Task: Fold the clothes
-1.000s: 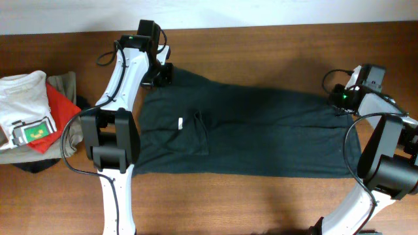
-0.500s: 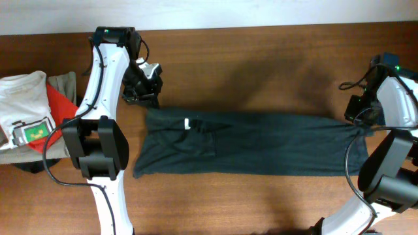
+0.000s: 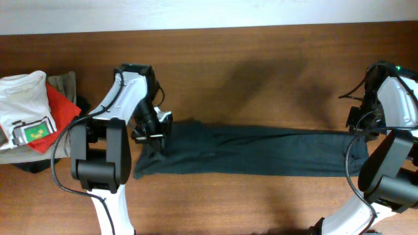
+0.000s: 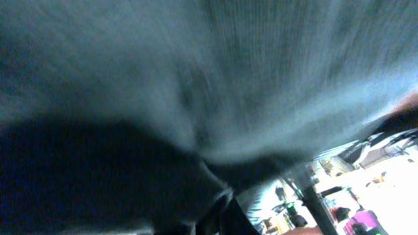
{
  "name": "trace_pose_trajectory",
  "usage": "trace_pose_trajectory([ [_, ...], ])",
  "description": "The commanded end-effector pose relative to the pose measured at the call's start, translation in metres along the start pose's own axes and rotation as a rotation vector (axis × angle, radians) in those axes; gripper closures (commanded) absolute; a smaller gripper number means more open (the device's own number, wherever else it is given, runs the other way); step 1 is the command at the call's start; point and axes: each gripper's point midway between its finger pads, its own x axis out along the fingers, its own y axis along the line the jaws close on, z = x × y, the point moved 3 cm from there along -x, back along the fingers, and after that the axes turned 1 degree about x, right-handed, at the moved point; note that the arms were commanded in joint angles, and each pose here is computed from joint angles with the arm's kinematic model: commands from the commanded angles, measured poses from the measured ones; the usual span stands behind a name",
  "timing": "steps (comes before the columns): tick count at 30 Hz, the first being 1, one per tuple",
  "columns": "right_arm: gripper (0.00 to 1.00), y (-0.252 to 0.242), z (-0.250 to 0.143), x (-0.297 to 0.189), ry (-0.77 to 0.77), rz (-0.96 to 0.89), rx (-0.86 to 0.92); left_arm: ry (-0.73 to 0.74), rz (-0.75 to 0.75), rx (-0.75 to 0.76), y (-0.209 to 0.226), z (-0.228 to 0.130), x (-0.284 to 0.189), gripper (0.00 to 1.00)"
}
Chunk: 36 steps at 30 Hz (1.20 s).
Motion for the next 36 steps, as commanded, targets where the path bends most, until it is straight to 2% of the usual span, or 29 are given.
trace_pose_trajectory([
  [1,0.80,-0.007,-0.003,-0.005,-0.004,-0.023,0.007,0.041,0.093,0.008,0.014,-0.013,0.011,0.58],
  [3,0.77,0.000,-0.004,-0.005,0.004,0.025,0.006,0.065,0.194,-0.061,0.028,-0.018,0.012,0.57],
  [5,0.73,0.005,-0.004,-0.006,0.009,0.062,0.007,0.042,0.198,-0.057,0.028,-0.013,0.010,0.59],
  [6,0.68,0.007,-0.004,-0.006,0.009,0.076,0.007,0.000,0.197,-0.065,0.026,-0.007,0.003,0.62],
  [8,0.67,0.007,-0.004,-0.006,0.008,0.079,0.008,-0.167,0.199,-0.039,0.017,0.011,-0.030,0.63],
  [9,0.67,0.007,-0.004,-0.006,0.008,0.079,0.008,-0.273,0.194,-0.018,0.010,0.019,-0.050,0.59],
  [10,0.67,0.008,-0.004,-0.006,0.008,0.079,0.007,-0.379,0.157,0.012,0.000,0.028,-0.066,0.40],
  [11,0.67,0.008,-0.004,-0.006,0.008,0.080,0.007,-0.429,0.138,0.027,-0.004,0.034,-0.072,0.35],
  [14,0.67,0.008,-0.004,-0.006,0.007,0.080,0.007,-0.445,0.138,0.031,-0.002,0.045,-0.067,0.32],
  [19,0.67,0.008,-0.002,-0.006,0.001,0.080,0.009,-0.342,0.136,-0.021,0.007,0.036,-0.037,0.32],
  [21,0.67,0.008,-0.002,-0.006,-0.004,0.081,0.010,-0.400,0.115,-0.001,0.004,0.048,-0.040,0.32],
  [23,0.66,0.008,-0.002,-0.006,-0.004,0.081,0.010,-0.486,-0.038,0.127,-0.026,0.066,-0.047,0.33],
  [24,0.66,0.008,-0.002,-0.006,-0.004,0.081,0.010,-0.514,-0.053,0.155,-0.034,0.071,-0.048,0.33],
  [26,0.66,0.008,-0.002,-0.006,-0.003,0.081,0.010,-0.576,-0.031,0.224,-0.059,0.086,-0.048,0.33],
  [28,0.66,0.008,-0.002,-0.006,0.000,0.081,0.009,-0.633,0.065,0.144,-0.071,0.100,-0.043,0.28],
  [32,0.66,0.008,-0.002,-0.006,0.000,0.081,0.009,-0.578,0.074,0.158,-0.089,0.108,-0.015,0.30],
  [33,0.66,0.008,-0.002,-0.006,0.000,0.081,0.009,-0.533,0.085,0.157,-0.090,0.107,-0.002,0.38],
  [34,0.66,0.008,-0.002,-0.006,0.000,0.081,0.009,-0.506,0.090,0.154,-0.090,0.105,0.004,0.40],
  [35,0.66,0.008,-0.002,-0.006,-0.001,0.080,0.009,-0.480,0.096,0.152,-0.090,0.100,0.008,0.51],
  [36,0.66,0.008,-0.002,-0.006,-0.001,0.081,0.009,-0.472,0.098,0.150,-0.090,0.099,0.008,0.57],
])
